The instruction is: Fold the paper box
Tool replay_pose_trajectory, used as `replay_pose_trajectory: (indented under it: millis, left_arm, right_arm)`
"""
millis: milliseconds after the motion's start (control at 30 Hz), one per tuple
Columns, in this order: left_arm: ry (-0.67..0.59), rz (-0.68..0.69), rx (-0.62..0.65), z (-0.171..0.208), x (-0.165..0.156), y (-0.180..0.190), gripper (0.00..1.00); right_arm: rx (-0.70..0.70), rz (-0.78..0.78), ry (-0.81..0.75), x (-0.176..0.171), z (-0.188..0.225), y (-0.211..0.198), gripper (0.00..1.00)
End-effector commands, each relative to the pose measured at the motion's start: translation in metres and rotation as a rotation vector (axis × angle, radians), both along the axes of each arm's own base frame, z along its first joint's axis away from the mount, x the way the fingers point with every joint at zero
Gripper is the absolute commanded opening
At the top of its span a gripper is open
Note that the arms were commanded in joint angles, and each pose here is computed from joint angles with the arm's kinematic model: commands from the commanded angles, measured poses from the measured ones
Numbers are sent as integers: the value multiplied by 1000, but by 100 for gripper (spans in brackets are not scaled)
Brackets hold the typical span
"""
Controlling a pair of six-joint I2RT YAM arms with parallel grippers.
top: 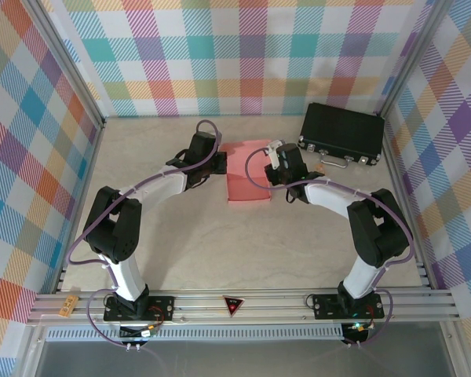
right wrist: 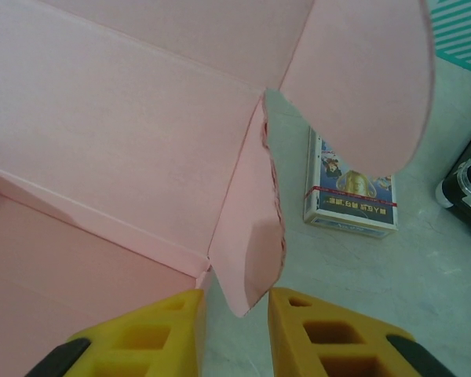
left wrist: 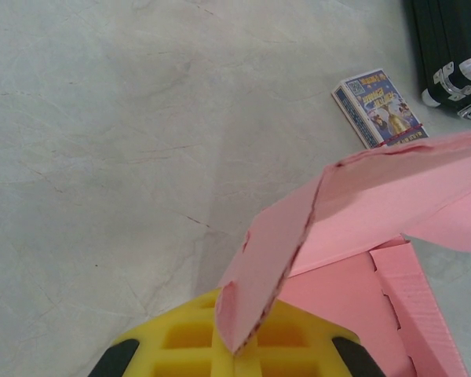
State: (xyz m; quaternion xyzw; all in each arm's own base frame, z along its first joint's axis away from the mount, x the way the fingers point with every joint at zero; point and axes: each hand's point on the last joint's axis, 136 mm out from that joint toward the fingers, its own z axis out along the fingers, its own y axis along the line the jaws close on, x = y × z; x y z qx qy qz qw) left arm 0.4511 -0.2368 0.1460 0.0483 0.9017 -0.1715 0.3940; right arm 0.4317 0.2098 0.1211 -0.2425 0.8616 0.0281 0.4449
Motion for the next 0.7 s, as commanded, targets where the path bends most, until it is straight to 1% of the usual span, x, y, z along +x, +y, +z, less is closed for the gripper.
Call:
replay_pose_trajectory:
  millis: [0,167,533,600,667]
  left_arm:
    - [-60,-21,-5,20,0,-6,1]
    - [-57,-25,-3,18,1,-7,1]
    - [-57,-41,-22,21,1,-14,2]
    - [-61,-42,-23,21,2,-15,2]
    - [-65,-39,-16,22,3,-15,2]
  right_arm:
    - [-16,40,-55,4,29,6,28]
    - [-27,85,-39,6,29,13,27]
    - [18,106,9,0,20,21,6]
    - [29,112,15,-1,20,23,6]
    - [30,89,9,0,23,19,8]
